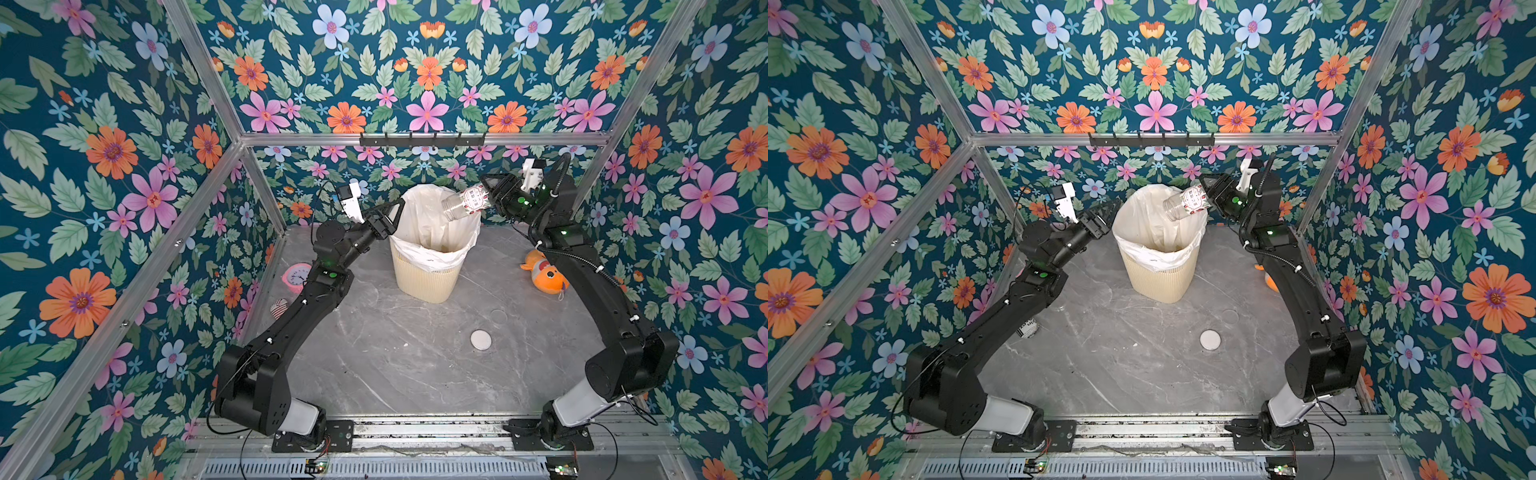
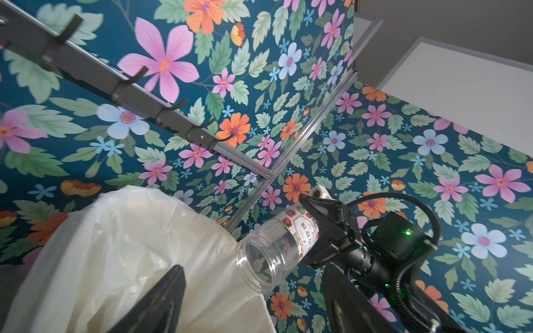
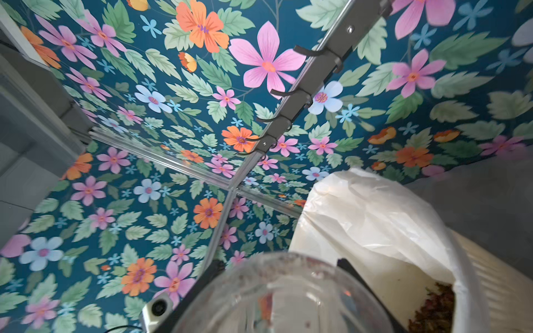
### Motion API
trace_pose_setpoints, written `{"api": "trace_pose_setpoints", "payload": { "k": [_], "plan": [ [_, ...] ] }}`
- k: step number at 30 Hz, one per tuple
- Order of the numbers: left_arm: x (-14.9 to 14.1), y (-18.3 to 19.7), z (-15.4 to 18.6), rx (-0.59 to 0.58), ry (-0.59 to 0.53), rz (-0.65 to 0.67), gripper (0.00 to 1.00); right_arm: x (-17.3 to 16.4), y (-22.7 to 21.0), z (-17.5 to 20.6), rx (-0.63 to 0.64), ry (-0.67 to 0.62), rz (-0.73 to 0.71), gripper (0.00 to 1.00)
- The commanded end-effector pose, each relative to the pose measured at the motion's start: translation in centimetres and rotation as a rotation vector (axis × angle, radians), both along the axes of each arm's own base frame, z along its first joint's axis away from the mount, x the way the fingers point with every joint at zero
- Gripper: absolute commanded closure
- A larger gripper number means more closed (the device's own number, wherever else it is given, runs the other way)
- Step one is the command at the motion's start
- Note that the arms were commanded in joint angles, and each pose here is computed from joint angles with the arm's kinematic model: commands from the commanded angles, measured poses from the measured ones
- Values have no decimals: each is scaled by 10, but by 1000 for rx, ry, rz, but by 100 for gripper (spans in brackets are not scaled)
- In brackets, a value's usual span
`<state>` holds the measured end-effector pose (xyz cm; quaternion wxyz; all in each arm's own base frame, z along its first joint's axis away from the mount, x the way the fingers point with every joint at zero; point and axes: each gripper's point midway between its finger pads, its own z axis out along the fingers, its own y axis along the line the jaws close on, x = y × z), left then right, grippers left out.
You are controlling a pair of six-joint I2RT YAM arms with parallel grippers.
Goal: Empty the moldy dried flower tea in the jars
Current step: Place the jar at the center of the board.
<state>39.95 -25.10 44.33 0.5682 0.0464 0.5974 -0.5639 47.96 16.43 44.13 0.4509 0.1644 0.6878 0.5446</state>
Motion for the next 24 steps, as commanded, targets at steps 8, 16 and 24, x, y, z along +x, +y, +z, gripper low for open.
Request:
{"api": "trace_pose_setpoints", "payload": {
  "k": [8, 16, 24],
  "plan": [
    [-16, -61, 9, 41, 47, -289, 33, -19, 13, 35, 303, -57, 180, 48],
    [-19, -85, 7, 45, 102, -384, 43, -22, 12, 21, 292, -33, 173, 50],
    [-20, -97, 11, 50, 102, -407, 51, -23, 11, 14, 272, -21, 169, 52]
  ]
}}
